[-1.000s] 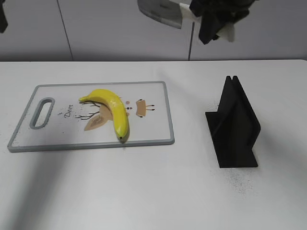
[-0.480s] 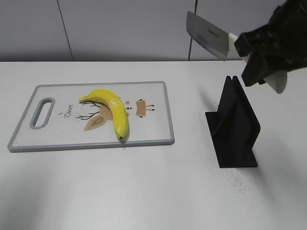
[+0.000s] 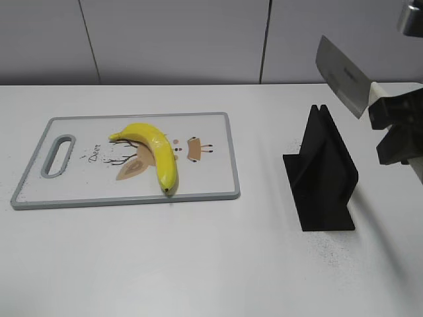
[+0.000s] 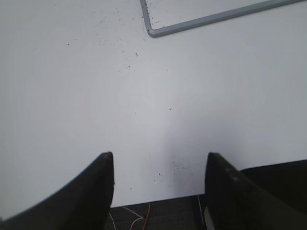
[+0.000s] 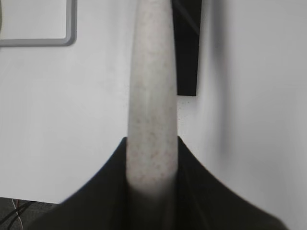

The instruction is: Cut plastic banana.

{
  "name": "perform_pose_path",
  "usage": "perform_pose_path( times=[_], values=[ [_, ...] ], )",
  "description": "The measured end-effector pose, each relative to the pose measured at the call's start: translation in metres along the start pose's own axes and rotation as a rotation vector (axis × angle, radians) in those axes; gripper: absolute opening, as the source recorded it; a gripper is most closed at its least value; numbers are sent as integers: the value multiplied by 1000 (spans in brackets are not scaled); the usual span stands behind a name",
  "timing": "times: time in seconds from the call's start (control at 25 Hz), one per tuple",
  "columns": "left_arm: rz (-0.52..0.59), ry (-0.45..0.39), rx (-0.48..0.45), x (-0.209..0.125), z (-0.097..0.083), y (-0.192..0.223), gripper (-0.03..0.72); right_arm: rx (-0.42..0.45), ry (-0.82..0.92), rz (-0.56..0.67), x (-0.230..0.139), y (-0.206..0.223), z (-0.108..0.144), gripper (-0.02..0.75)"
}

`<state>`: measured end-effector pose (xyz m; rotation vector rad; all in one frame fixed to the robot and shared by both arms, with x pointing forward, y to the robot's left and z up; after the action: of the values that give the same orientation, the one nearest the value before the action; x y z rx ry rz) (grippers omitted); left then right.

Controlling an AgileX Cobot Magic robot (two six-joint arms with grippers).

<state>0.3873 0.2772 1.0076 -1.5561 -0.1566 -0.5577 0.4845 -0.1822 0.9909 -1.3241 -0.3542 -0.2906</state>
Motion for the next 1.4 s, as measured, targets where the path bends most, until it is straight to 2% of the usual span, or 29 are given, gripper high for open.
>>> perform_pose_path(
  times=[0.48, 0.92, 1.4],
  values=[
    [-288, -3, -2, -67, -14, -9, 566, -18, 35, 4, -5, 8, -5, 190],
    [-574, 5, 30, -76, -16, -34, 562, -49, 31, 51, -5, 28, -8, 190],
    [-605, 3, 34, -71, -15, -31, 555, -44, 26, 26, 0, 30, -7, 190]
  ],
)
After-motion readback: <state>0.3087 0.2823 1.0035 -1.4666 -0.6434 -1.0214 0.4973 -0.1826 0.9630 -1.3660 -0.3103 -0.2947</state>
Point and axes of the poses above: a point on each arm's last joint axis where the gripper is mounted, y pointing out along that axis toward the gripper, z along the wrist's bending axis when the last joint is at zero, x = y × z, the point moved 9 cm from there along y, pointing out along that axis toward the gripper, and after that the axes turned 2 degrees about -y, right-handed, at the moved point
